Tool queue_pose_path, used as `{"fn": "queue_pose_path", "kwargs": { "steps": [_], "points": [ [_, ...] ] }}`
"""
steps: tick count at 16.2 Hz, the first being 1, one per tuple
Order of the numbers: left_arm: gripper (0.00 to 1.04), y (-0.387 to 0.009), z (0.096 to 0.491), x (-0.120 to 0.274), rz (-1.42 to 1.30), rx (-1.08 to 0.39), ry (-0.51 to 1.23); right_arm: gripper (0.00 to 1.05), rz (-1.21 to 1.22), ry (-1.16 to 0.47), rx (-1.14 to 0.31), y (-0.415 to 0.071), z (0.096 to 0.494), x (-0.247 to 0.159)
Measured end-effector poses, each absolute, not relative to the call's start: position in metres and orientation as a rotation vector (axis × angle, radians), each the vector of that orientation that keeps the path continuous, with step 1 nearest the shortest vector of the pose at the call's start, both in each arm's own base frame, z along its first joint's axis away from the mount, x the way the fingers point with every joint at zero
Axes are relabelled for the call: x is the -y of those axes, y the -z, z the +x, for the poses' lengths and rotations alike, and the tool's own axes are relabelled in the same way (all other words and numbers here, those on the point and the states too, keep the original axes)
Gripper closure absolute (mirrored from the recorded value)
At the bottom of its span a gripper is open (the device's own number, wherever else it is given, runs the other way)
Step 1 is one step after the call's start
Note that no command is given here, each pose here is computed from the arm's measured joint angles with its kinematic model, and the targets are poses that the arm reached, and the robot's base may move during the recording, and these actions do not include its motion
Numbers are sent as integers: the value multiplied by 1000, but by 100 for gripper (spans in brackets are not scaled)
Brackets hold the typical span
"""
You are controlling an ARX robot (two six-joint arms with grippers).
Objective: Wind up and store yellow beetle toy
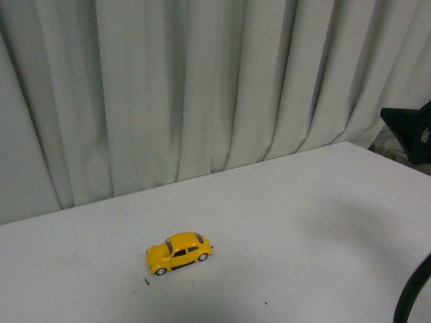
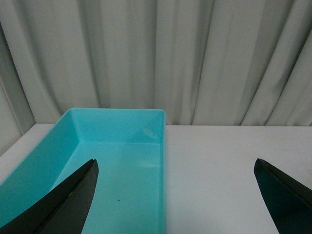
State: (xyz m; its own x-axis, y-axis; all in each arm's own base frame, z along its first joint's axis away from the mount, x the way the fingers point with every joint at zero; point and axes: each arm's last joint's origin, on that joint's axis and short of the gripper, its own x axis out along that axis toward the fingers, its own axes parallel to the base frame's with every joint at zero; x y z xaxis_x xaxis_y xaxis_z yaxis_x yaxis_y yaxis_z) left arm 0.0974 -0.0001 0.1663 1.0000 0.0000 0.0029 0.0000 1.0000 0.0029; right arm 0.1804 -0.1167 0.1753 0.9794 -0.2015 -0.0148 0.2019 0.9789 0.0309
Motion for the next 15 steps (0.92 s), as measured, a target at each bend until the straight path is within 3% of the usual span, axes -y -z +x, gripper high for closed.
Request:
{"fn": "queue_pose_path", "kwargs": {
  "steps": [1, 4, 7, 9, 11, 13, 15],
  "points": [
    [7, -166, 97, 0, 3, 2, 0, 7, 30, 200, -14, -173, 187, 121],
    [7, -166, 97, 0, 3, 2, 0, 7, 51, 60, -146, -142, 257, 126],
    [7, -166, 97, 0, 3, 2, 1, 7, 4, -110, -105, -162, 340, 111],
    [7, -166, 97, 0, 3, 2, 0, 7, -44, -313, -136, -164, 392, 88],
    [7, -166, 97, 0, 3, 2, 1, 7, -258, -801, -276, -172, 447, 41],
    [7, -166, 97, 0, 3, 2, 1, 7, -392, -958, -384, -171, 449, 28],
    [7, -166, 97, 0, 3, 2, 0, 7, -513, -1117, -554, -130, 440, 21]
  ]
}}
